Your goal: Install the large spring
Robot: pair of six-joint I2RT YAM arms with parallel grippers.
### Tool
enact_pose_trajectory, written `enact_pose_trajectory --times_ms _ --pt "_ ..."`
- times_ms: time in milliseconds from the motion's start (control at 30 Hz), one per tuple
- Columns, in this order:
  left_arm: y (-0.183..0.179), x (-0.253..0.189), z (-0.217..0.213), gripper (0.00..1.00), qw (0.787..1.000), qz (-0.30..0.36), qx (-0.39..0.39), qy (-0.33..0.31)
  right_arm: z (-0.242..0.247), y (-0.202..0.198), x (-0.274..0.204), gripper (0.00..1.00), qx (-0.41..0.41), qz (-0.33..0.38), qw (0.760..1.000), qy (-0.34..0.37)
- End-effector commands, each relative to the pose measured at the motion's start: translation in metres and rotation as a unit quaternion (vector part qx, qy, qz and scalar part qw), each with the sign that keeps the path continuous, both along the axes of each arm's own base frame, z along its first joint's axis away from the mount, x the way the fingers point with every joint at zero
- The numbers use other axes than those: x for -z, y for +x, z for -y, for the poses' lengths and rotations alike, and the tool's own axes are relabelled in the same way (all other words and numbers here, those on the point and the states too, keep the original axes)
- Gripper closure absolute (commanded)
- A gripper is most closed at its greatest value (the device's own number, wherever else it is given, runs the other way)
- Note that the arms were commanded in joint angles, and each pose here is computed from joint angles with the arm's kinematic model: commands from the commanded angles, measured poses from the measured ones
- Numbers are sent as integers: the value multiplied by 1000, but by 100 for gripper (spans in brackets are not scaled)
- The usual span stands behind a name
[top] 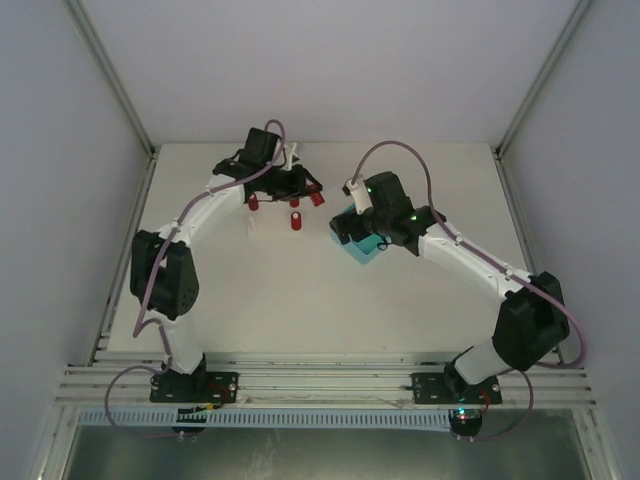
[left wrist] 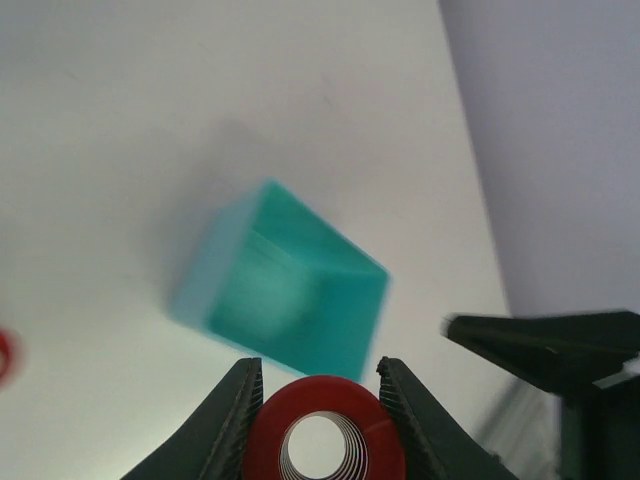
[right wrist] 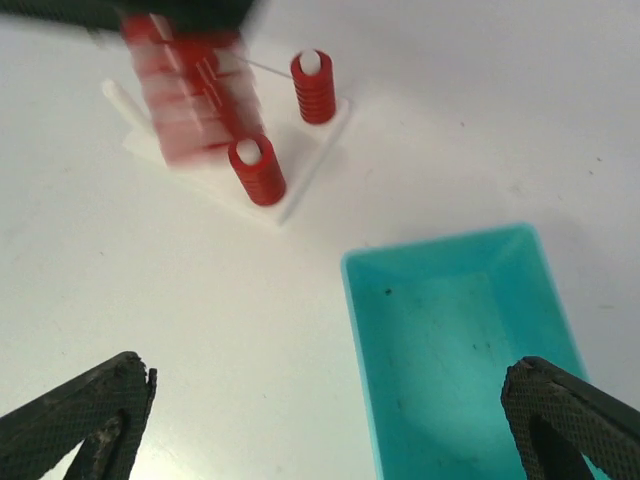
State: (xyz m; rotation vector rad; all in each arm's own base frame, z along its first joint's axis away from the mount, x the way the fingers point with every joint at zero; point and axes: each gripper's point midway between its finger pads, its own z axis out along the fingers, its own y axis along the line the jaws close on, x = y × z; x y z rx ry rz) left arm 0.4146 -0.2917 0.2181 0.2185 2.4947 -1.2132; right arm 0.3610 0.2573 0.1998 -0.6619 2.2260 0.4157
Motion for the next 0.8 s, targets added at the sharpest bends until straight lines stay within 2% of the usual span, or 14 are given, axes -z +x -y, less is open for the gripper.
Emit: enact_pose_trajectory --times_ms 0,233,400,567,767 --pt "22 -21 -55 100 986 99 -83 101 21 -13 -5 1 45 -14 999 -5" --pt "38 9 -139 100 924 139 -238 264 42 -9 -9 1 106 -17 994 -21" --pt "33 37 -167 100 896 116 -299 308 48 -4 -11 1 115 -14 993 -28" --pt "26 57 -176 100 886 98 -315 324 51 -1 -12 1 121 -17 992 -34" --pt "23 67 -179 100 884 117 -318 323 52 1 -13 1 122 -19 992 -39"
